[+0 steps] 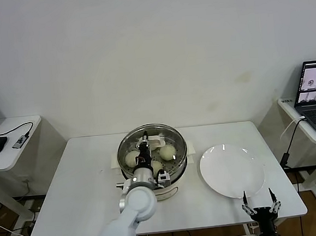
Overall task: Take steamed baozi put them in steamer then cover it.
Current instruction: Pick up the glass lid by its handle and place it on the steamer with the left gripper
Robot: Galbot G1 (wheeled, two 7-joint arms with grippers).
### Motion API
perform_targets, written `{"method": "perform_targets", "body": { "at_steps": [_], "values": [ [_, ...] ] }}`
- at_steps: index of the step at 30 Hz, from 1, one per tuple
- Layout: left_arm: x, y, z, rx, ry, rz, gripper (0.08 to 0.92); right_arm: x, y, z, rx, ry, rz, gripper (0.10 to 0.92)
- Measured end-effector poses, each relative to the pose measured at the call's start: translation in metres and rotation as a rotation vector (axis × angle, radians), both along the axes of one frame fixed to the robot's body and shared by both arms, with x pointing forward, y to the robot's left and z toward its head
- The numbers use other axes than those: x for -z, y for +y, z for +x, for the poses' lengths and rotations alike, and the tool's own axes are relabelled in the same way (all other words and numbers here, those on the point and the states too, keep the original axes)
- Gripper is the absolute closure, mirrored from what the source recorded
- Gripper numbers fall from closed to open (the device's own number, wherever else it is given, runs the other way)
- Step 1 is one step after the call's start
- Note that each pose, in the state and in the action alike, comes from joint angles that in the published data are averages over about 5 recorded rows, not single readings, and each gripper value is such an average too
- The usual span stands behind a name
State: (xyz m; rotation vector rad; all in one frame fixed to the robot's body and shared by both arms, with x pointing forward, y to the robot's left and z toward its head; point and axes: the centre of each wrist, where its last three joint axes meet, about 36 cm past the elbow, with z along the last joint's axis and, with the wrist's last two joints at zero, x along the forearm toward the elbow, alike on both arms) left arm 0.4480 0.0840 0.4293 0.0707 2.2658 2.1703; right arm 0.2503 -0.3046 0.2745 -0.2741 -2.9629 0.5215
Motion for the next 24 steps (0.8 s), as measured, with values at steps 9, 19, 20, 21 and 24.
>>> {"method": "perform_targets", "body": {
  "at_steps": [9, 19, 20, 21, 24],
  "values": [
    [0.0037, -0.0015, -0.0007, 0.006, 0.016, 0.012, 0.856, 0.0022, 0.0026, -0.0003, -0.011, 0.004, 0.002, 0.2],
    [0.0057, -0.0058, 0.0023, 0.008, 0.021, 0.015, 0.856, 0.0044, 0.0031, -0.0015, -0.017, 0.008, 0.004, 0.2],
    [0.0061, -0.0058, 0.0023, 0.008, 0.022, 0.016, 0.856, 0.0044, 0.0033, -0.0014, -0.018, 0.008, 0.004, 0.2],
    [0.0064, -0.0057, 0.0023, 0.008, 0.023, 0.016, 0.856, 0.0045, 0.0033, -0.0013, -0.019, 0.008, 0.004, 0.2],
    [0.007, -0.0056, 0.0021, 0.008, 0.027, 0.015, 0.856, 0.0046, 0.0034, -0.0012, -0.021, 0.009, 0.004, 0.2]
  ]
}}
